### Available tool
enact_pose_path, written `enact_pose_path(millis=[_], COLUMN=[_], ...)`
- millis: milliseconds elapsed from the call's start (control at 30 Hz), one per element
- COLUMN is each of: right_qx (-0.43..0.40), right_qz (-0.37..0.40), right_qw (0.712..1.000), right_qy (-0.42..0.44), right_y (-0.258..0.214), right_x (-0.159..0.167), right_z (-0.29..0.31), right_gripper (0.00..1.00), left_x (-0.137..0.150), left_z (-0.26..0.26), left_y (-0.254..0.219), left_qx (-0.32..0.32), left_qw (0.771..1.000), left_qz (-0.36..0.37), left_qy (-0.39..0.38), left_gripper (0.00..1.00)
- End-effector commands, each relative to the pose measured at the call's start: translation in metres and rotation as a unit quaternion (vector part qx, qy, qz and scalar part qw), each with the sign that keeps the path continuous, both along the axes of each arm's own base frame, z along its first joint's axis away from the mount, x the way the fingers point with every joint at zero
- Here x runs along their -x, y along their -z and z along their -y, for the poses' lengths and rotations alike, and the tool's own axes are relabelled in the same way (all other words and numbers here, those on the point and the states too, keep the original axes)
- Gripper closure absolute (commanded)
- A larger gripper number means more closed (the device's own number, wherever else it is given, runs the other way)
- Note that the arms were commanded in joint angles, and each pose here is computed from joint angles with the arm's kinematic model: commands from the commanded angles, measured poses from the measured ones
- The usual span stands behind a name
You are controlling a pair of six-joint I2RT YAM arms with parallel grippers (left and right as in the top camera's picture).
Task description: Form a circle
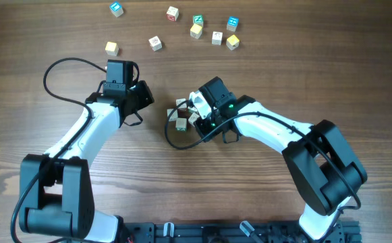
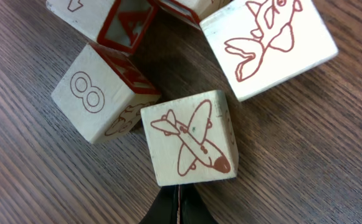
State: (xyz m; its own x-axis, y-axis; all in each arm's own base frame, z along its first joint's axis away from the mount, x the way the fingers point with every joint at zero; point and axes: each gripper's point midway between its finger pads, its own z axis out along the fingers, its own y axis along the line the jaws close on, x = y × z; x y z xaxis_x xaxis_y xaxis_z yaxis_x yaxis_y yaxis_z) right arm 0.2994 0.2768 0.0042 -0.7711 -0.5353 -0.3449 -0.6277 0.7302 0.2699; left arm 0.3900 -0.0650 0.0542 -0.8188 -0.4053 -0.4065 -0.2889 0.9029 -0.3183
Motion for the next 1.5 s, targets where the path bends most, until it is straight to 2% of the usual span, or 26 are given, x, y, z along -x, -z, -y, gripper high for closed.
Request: enact_pose_path(millis=[0,733,900,1100,1267,1400,1467], right_qx=[0.026,0.027,0.013,0.013,0.002,-0.006,-0.049], right_qz=[-0.002,0.009,0.058,0.071,0.098,0.111,0.093], right_qw=[1.0,1.0,0.997,0.982,0.965,0.957,0.963], right_qy=[-0.003,0.005,0.046,0.172,0.241,0.269,0.247], right_y=[0.012,0.002,-0.04,-0.049,-0.068,-0.074,-0.078], right_x=[0.003,-0.004,-0.038,-0.086,-0.127,-0.141,-0.137], right_z=[0.009,0.012,0.025,0.088,0.14,0.163,0.15], right_gripper=[0.96,0.96,0.96,0.96,0.96,0.96,0.96], left_x=[-0.002,-0.002,0.0,0.0,-0.017,-0.028,-0.028], left_z=[0.0,0.0,0.0,0.003,0.009,0.011,0.011], left_y=[0.003,0.003,0.003,0.002,-0.039,-0.054,-0.051], left_qx=[-0.006,-0.006,-0.012,-0.006,0.005,0.008,0.007], left_qw=[1.0,1.0,1.0,1.0,1.0,0.999,0.999], left_qz=[-0.001,-0.001,-0.002,-0.004,-0.001,0.02,0.016], left_qy=[0.008,0.008,0.017,0.023,0.03,0.029,0.029], left_gripper=[0.96,0.96,0.96,0.96,0.96,0.96,0.96])
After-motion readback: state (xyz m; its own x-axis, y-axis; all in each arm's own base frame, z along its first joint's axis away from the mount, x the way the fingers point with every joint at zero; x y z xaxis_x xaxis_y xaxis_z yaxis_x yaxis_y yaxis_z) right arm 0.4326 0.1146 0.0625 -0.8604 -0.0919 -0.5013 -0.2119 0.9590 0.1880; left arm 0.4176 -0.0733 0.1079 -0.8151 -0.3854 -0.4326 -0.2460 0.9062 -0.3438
